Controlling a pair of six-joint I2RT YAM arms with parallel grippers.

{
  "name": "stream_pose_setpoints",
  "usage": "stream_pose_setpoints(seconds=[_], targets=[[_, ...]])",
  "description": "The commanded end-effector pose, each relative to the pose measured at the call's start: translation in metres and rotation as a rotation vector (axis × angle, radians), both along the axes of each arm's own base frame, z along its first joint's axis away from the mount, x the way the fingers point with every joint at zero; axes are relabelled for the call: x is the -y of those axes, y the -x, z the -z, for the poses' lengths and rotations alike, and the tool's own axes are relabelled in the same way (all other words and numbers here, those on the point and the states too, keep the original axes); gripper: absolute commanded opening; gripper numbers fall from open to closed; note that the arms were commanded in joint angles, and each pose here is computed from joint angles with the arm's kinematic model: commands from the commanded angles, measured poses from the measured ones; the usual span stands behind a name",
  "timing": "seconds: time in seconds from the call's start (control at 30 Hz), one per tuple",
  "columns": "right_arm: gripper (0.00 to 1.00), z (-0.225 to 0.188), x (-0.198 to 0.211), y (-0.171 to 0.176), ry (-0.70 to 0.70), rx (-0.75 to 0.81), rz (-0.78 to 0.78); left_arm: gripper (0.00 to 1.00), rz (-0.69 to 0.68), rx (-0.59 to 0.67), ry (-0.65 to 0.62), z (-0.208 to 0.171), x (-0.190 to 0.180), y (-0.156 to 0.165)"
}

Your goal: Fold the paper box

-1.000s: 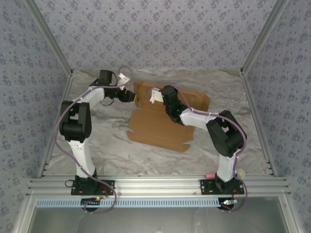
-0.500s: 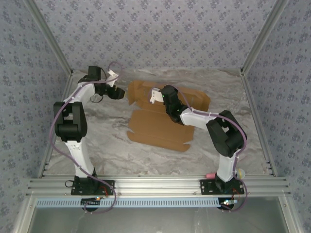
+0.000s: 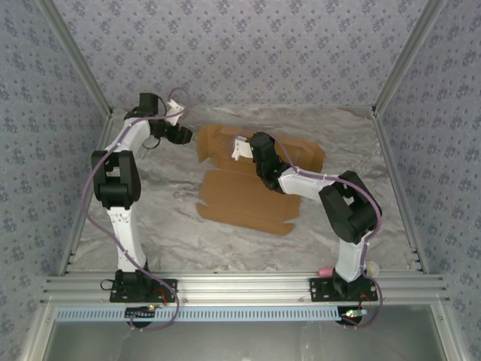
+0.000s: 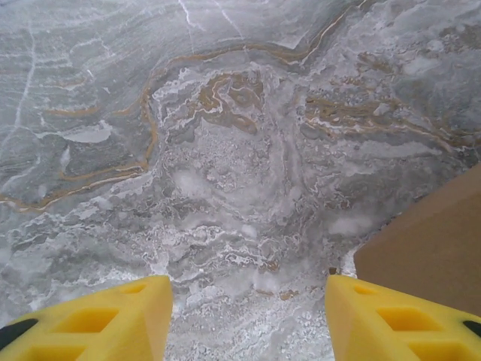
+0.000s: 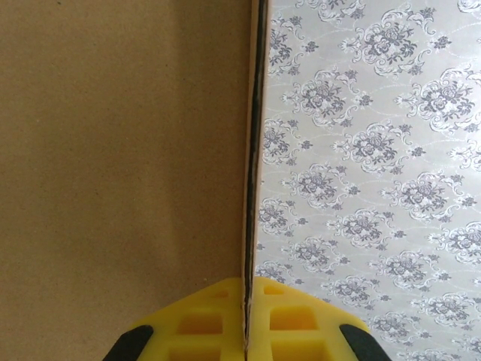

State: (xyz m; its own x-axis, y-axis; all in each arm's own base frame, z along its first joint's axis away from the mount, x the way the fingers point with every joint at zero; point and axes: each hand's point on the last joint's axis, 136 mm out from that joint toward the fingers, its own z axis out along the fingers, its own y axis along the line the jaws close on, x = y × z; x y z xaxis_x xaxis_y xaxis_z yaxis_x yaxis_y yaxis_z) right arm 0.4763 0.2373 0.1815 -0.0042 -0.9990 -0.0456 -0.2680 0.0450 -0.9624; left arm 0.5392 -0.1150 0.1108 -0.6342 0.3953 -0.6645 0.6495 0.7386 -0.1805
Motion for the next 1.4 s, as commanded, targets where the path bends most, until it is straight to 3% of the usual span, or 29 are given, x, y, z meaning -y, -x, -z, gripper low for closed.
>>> stream_pose_setpoints(seconds=[0.0, 0.17, 0.53, 0.87, 1.37], targets=[[0.0, 0.004, -0.001, 0.002, 0.033, -0.02, -0.013, 0.56, 0.091, -0.024, 0.043, -0.007, 0.025, 0.011], [0.0, 0.005, -0.001, -0.001, 0.034, -0.021, -0.01, 0.56, 0.232, -0.041, 0.111, -0.016, 0.06, 0.034], [0.0, 0.005, 0.0, -0.002, 0.03, -0.025, -0.01, 0.53, 0.384, -0.05, 0.19, -0.023, 0.098, 0.061], [0.0, 0.005, 0.0, -0.001, 0.02, -0.037, -0.01, 0.5, 0.351, -0.026, 0.206, -0.025, 0.102, 0.057], [0.0, -0.001, -0.003, 0.003, 0.007, -0.03, -0.02, 0.58, 0.187, 0.091, 0.205, -0.035, 0.102, 0.045]])
